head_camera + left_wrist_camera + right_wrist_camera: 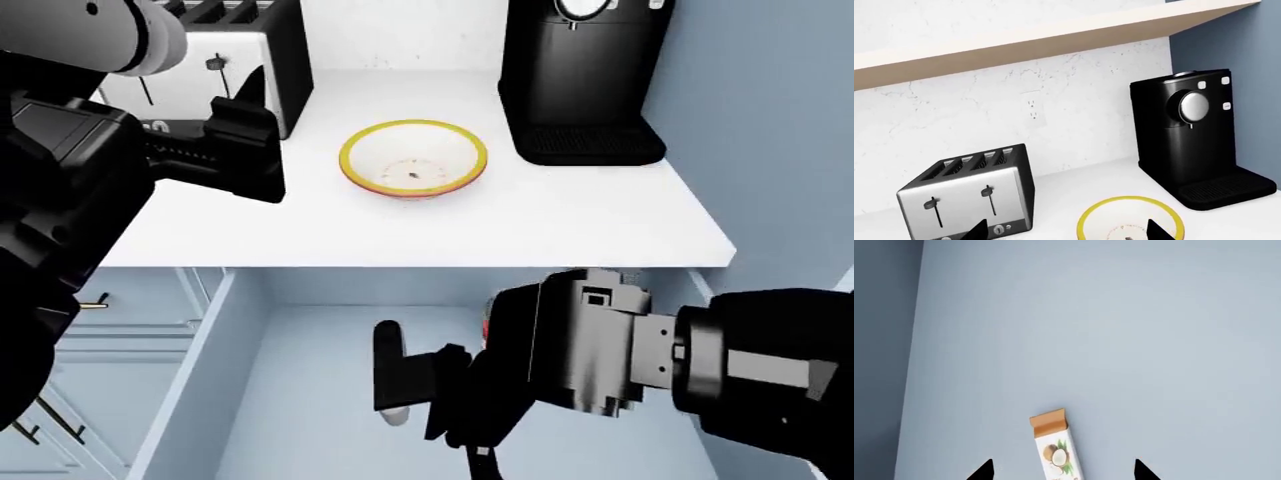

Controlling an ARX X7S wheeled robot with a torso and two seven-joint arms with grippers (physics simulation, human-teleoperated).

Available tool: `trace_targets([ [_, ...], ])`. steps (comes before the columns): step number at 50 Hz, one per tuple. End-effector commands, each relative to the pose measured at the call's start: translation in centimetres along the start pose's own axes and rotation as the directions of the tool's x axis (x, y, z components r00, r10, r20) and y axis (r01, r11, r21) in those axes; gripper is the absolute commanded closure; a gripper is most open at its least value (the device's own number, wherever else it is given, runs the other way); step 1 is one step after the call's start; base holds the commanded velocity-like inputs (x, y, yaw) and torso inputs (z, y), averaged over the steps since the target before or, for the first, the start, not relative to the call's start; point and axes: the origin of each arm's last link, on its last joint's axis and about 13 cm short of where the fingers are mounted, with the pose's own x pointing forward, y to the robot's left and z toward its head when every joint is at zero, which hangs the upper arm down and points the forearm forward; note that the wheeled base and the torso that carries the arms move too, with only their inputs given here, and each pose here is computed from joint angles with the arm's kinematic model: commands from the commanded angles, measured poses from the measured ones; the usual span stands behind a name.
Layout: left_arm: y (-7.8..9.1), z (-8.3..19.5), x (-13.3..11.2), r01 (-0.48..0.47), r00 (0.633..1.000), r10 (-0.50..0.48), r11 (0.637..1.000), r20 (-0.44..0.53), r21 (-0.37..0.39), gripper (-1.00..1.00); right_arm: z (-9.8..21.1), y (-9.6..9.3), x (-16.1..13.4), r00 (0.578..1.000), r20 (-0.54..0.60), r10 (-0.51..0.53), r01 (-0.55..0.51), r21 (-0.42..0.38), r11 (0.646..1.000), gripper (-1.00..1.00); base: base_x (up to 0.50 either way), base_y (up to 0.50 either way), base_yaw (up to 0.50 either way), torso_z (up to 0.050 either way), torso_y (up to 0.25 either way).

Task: Place the bar in the bowl and close the drawer.

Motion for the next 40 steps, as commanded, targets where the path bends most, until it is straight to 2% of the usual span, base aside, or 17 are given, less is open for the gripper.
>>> trace_targets([
  [1, 0.2, -0.2, 0.1, -0.004, 1.0, 0.004, 1.0, 0.003, -0.004, -1.0, -1.0, -0.1, 1.9, 0.999, -0.005, 0.037, -0.037, 0.025, 0.999, -1.0, 0.0, 0.0, 0.0, 0.0, 0.0],
  [10, 0.1, -0.1, 0.2, -0.004, 1.0, 0.004, 1.0, 0.001, -0.006, -1.0, -1.9, -0.4, 3.2, 0.999, -0.023, 0.04, -0.04, 0.028, 0.999, -1.0, 0.0, 0.0, 0.0, 0.0, 0.0],
  [23, 0.1, -0.5, 0.1, -0.002, 1.0, 0.002, 1.0, -0.005, -0.008, -1.0, -3.1, -1.2, 4.0, 0.999, -0.034, -0.041, 0.043, 0.042, 0.998, -1.0, 0.0, 0.0, 0.0, 0.0, 0.0],
  [40, -0.2, -1.2, 0.5, 0.0, 1.0, 0.0, 1.0, -0.032, 0.0, -1.0, -3.9, -0.9, 5.8, 0.996, -0.084, -0.004, 0.008, 0.043, 0.999, -1.0, 0.0, 0.0, 0.0, 0.0, 0.0],
])
